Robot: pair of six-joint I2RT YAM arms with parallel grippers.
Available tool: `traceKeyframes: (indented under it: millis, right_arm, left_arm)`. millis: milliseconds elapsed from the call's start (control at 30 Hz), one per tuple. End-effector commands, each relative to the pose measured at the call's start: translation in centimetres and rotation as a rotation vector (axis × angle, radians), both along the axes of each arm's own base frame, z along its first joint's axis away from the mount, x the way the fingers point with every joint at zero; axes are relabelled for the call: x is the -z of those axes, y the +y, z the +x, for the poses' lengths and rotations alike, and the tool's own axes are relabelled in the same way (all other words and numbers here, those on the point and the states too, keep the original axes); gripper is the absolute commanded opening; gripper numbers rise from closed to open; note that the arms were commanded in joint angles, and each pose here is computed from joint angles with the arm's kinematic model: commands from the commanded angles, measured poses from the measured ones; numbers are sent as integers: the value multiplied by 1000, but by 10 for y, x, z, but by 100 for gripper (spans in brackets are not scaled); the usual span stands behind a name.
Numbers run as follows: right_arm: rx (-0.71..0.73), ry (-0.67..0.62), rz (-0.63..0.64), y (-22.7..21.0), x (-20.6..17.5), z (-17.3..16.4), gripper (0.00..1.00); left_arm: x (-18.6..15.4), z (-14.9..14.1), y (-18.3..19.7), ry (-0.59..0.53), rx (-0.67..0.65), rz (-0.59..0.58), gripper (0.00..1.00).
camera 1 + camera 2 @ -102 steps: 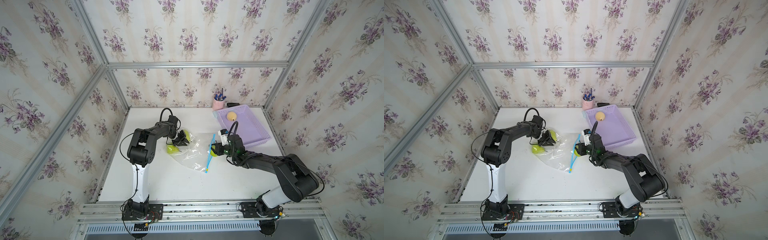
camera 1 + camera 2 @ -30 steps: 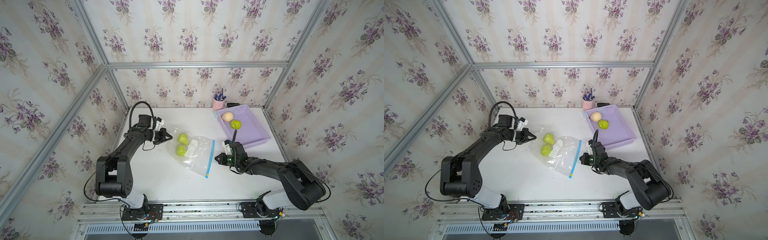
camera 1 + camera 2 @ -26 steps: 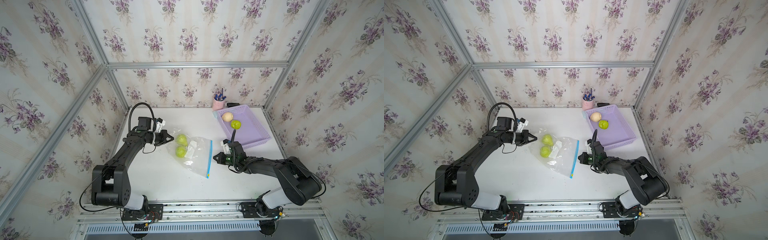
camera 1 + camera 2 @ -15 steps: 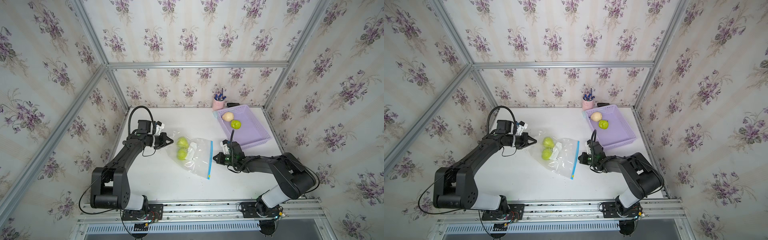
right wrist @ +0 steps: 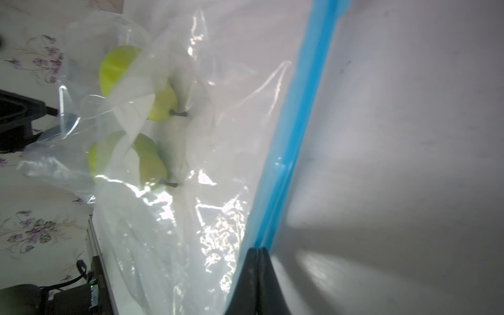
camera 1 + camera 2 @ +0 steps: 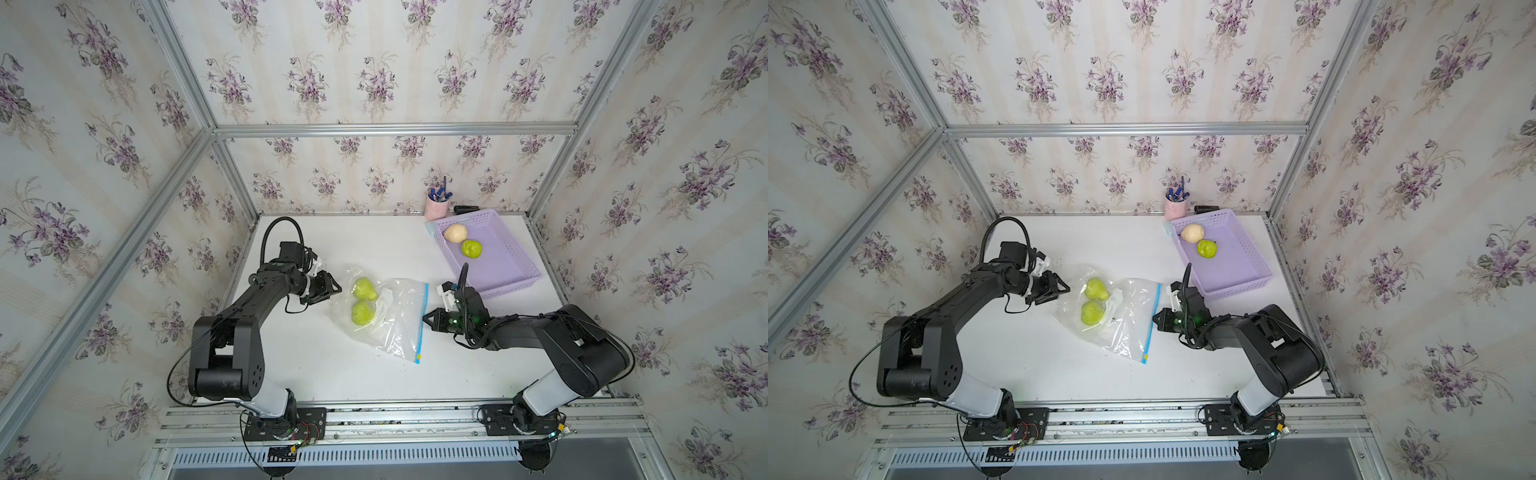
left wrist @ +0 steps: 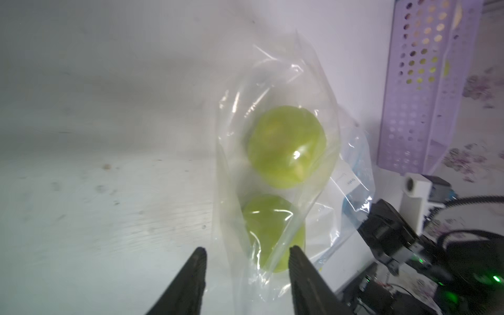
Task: Open the zip-top bag and take out the pear
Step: Adjust the zipper food storage bag at the center of the board, then open the zipper of the food storage bag at the center of the board.
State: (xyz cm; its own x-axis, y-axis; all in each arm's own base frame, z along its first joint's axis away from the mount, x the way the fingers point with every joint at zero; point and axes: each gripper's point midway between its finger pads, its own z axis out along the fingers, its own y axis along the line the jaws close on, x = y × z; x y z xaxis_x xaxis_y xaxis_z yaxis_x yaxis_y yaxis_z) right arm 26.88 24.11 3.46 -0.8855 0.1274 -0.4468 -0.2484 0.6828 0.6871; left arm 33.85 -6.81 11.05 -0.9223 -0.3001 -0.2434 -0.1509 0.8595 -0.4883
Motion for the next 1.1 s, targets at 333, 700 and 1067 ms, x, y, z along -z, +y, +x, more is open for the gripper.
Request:
traceKeyframes:
  millis: [333,700,1067]
  right_arm:
    - [210,-143,-50,-41,-36,22,21]
    - [350,-187,-73,-91,-48,10,50]
    - [345,-194,-49,-95,-49,3,49]
  left_arm:
    - [-40,-57,-134,-153,363,-53,73]
    - [25,-57,-204,-173,433,653,100]
    - [77,-42,-233,-104,516,823,78]
